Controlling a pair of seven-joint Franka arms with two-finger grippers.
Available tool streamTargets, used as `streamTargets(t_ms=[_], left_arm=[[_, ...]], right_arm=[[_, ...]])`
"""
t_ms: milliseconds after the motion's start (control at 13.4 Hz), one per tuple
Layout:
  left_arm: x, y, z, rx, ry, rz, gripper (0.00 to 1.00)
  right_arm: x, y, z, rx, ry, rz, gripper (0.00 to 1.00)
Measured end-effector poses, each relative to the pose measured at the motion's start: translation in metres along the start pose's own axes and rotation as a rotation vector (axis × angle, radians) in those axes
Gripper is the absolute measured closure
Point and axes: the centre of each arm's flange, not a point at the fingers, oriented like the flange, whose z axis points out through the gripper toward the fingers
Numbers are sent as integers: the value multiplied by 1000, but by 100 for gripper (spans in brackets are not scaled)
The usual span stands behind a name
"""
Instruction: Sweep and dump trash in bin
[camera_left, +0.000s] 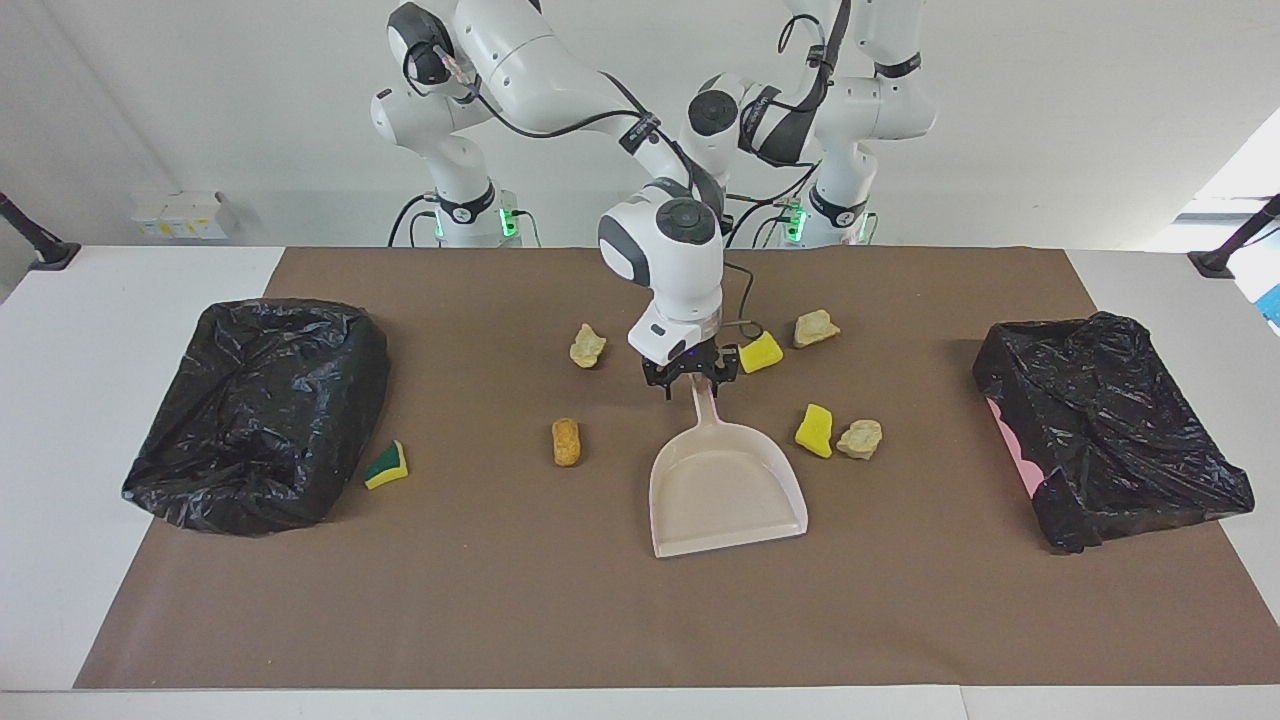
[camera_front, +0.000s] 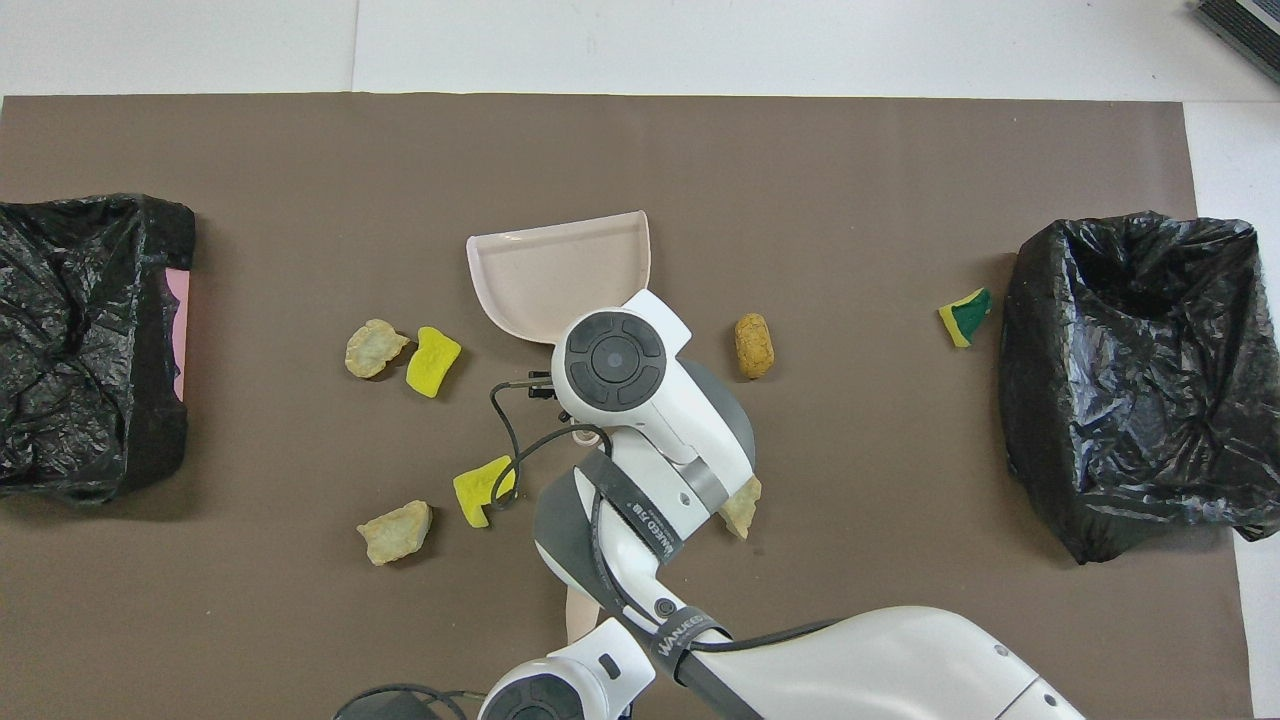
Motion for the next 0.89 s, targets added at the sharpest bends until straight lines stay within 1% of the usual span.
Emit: streamTargets(t_ms=[74, 149, 223, 372, 447, 596, 894], left_arm=[[1, -2, -2, 2, 2, -4, 73], [3, -5, -4, 6, 3, -12, 73], [6, -9, -8, 9, 3, -24, 73], [13, -26, -21, 19, -1, -58, 73], [16, -34, -26, 23, 0, -72, 73], [26, -48, -33, 16, 10, -98, 73], [50, -79, -39, -5, 14, 5, 73]], right_arm=[[1, 1, 0, -2, 0, -21, 27], [1, 2, 1, -3, -2, -39, 32], [1, 2, 1, -5, -3, -57, 32], [1, 3, 1, -5, -3, -73, 54], [1, 3, 1, -5, -3, -76, 67], [6, 8, 1, -7, -2, -68, 67], [19, 27, -2, -10, -1, -37, 67]])
